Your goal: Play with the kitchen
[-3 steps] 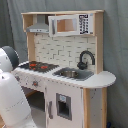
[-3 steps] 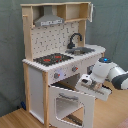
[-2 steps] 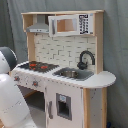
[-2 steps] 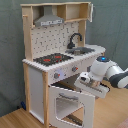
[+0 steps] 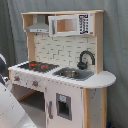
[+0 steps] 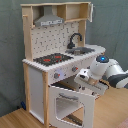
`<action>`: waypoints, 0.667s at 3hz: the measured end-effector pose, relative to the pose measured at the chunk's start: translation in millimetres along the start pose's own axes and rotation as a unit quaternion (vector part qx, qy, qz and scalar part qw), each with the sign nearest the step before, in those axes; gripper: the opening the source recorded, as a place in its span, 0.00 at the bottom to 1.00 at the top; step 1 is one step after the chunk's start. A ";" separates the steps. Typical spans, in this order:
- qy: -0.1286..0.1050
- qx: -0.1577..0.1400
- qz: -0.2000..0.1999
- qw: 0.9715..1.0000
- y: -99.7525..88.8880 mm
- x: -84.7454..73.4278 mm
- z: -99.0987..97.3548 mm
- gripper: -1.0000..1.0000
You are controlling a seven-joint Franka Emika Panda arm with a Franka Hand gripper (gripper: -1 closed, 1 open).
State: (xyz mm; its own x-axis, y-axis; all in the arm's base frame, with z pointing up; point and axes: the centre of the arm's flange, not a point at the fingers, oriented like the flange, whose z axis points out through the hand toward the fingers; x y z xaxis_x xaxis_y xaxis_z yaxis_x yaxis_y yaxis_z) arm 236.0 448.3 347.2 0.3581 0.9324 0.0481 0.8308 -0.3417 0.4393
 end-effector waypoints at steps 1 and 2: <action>-0.023 -0.038 -0.006 0.999 2.1 0.3 -7.7 1.00; -0.051 -0.078 -0.011 0.996 10.3 -3.3 -18.3 1.00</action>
State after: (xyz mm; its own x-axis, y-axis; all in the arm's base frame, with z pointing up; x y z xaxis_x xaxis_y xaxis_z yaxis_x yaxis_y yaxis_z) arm 235.6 443.9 368.0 0.3888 0.9199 -0.0515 0.7654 -0.2914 0.5738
